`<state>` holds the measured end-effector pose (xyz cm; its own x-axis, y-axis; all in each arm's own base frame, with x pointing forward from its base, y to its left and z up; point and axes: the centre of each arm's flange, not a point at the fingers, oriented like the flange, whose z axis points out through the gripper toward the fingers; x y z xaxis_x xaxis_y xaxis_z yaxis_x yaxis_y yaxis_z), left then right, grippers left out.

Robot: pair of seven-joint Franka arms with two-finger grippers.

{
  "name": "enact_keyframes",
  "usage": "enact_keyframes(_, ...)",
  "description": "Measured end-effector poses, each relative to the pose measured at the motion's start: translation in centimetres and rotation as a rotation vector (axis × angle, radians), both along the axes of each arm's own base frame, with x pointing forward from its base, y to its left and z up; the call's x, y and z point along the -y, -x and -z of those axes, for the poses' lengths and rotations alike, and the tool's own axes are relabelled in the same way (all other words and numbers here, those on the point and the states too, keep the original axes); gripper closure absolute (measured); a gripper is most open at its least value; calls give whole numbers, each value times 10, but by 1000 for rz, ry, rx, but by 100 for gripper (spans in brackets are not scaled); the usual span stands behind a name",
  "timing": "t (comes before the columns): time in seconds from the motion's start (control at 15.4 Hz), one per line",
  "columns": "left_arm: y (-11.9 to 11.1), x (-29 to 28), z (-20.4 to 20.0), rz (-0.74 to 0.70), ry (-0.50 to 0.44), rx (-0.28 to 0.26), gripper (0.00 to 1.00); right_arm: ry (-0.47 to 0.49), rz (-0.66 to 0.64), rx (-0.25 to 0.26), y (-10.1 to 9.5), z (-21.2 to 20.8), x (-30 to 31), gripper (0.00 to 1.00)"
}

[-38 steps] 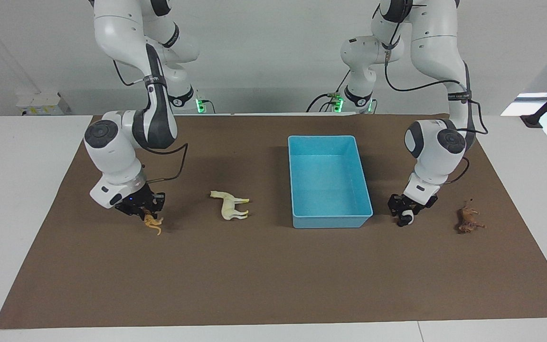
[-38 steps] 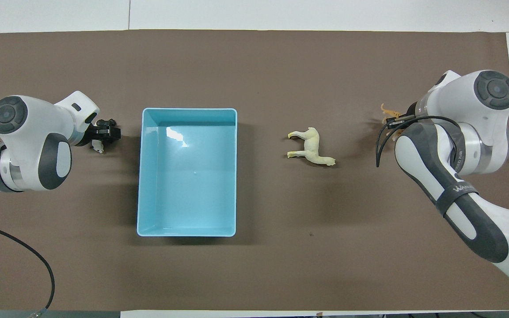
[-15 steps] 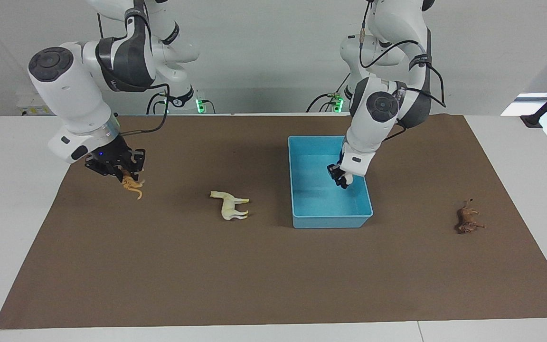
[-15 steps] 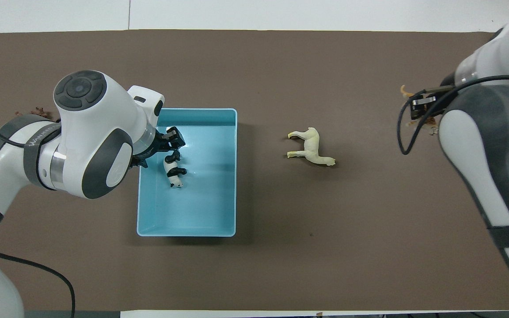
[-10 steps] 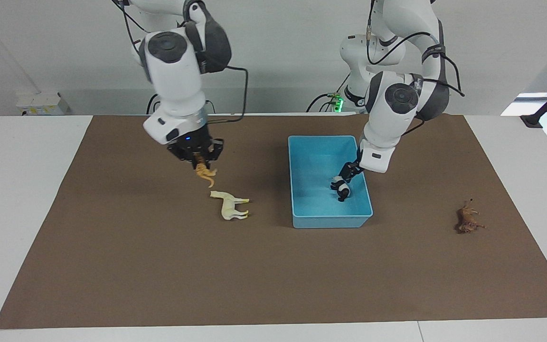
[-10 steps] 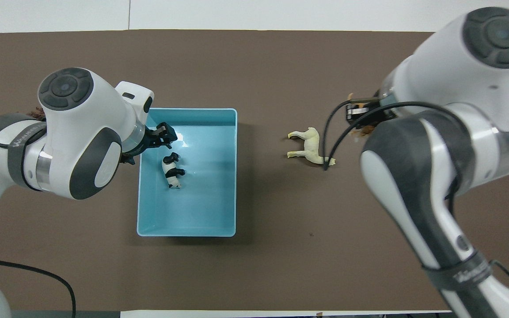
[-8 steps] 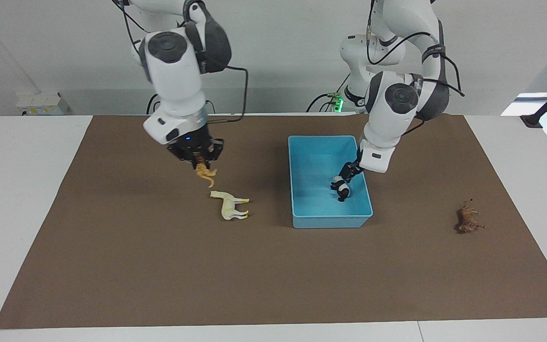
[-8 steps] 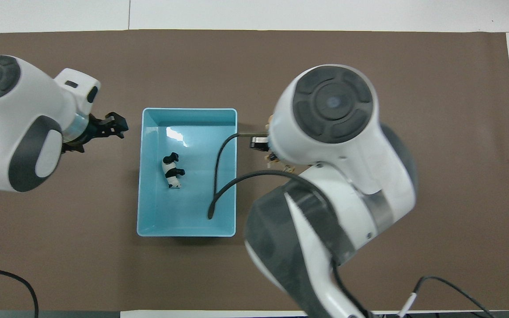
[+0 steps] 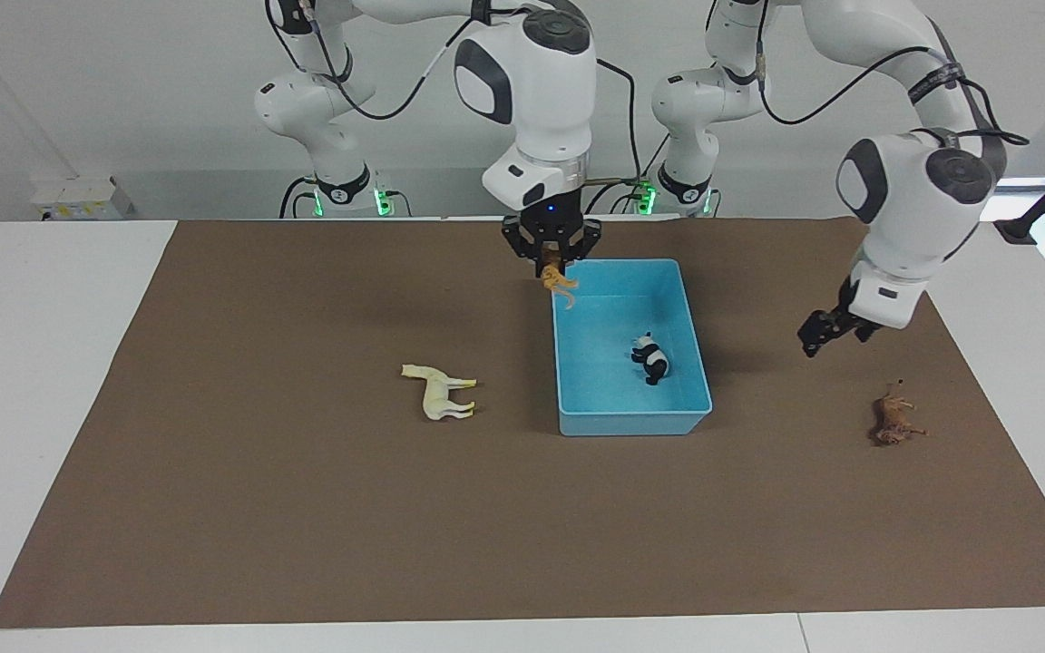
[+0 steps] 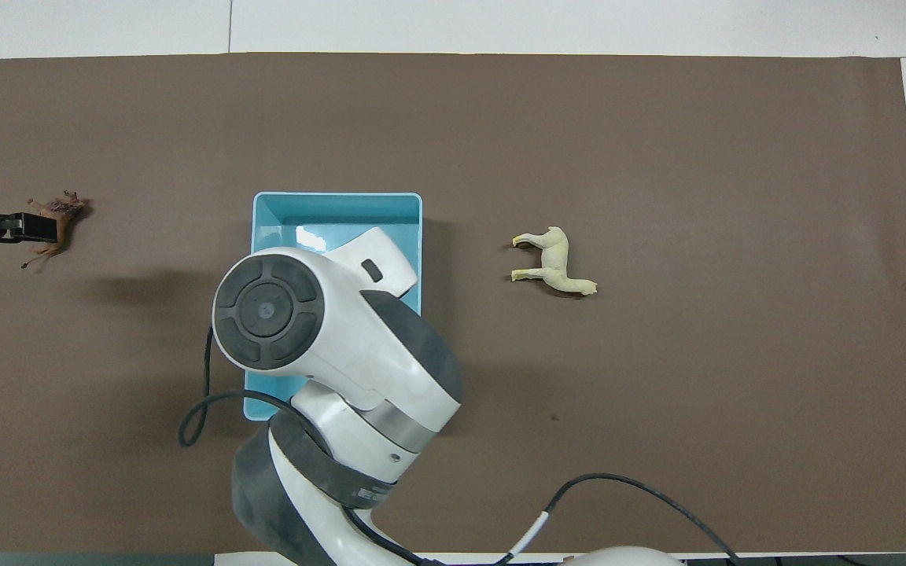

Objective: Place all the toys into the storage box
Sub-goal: 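Carry the tan toy into the box while the left gripper grasps the brown toy, then withdraw the right gripper from the box toward the cream horse toy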

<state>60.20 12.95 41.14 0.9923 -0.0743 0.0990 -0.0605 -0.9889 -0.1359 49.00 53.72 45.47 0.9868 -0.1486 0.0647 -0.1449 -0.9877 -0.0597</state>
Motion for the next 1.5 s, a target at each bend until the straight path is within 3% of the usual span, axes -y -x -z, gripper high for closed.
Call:
enact_keyframes(0.26, -6, -15, 34, 114, -17, -10, 0, -5, -12, 8, -4, 50, -27, 67)
enact_keyframes(0.33, -6, -15, 40, 124, -21, -16, 0, -2, -10, 7, -5, 51, -26, 62)
enact_keyframes(0.59, -12, -20, 62, 147, -38, -4, 0, 28, 44, -8, -12, 44, -14, 23)
enact_keyframes(0.72, -16, -22, 75, 153, -36, 20, 0, 45, 84, 8, -27, 34, 3, 4)
enact_keyframes(0.78, -18, -26, 81, 151, -35, 36, 0, 53, 111, 29, -40, 23, 18, 0)
enact_keyframes(0.91, -20, -36, 93, 142, -34, 59, 0, 83, 119, 45, -66, -2, 59, 0)
enact_keyframes(1.17, -19, -42, 104, 135, -29, 61, 0, 128, 62, 10, -114, -29, 151, 0)
enact_keyframes(1.37, -16, -39, 111, 139, -22, 47, 0, 152, 23, -33, -137, -4, 207, 0)
enact_keyframes(1.5, -9, -37, 121, 140, -15, 26, 0, 146, -8, -33, -141, 28, 234, 0)
